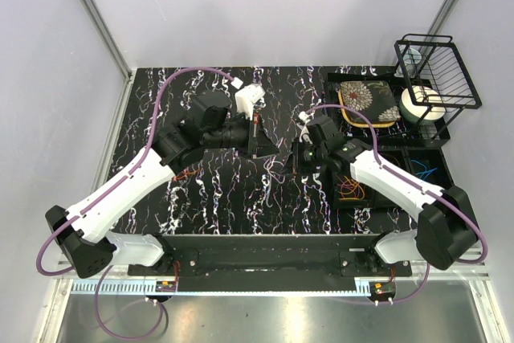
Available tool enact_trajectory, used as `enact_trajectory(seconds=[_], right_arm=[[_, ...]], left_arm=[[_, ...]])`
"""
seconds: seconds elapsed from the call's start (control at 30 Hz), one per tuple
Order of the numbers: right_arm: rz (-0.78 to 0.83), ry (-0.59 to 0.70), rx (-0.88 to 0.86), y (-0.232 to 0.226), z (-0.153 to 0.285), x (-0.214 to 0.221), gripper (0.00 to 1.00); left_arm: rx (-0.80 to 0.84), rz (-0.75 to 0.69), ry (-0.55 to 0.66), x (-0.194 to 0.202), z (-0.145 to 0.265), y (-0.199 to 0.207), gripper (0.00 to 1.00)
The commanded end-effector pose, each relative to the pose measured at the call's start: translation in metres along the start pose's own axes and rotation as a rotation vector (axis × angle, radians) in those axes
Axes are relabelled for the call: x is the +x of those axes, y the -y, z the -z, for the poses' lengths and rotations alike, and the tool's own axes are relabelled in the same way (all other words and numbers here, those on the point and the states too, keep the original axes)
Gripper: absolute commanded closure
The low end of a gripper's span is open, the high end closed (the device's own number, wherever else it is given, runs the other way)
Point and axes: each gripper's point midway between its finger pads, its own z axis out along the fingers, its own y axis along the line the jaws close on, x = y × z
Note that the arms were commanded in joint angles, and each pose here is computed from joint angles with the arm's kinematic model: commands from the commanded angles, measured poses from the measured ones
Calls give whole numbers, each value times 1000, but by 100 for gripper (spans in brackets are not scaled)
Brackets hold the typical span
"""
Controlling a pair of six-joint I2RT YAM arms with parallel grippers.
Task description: Untangle the cables
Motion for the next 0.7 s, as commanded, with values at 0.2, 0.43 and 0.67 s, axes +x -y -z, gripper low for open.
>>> enact_trajectory(seconds=[0.2,0.43,0.67], right_arm=[[7,83,-93,-30,9,-22,100],[49,211,-120,-62,68,-46,100],[68,239,-174,-86,104,-49,100]], left_arm=[[13,-29,74,-21,6,7,100],[-171,8,85,0,11,-40,4],[-308,56,85,33,18,-80,9]])
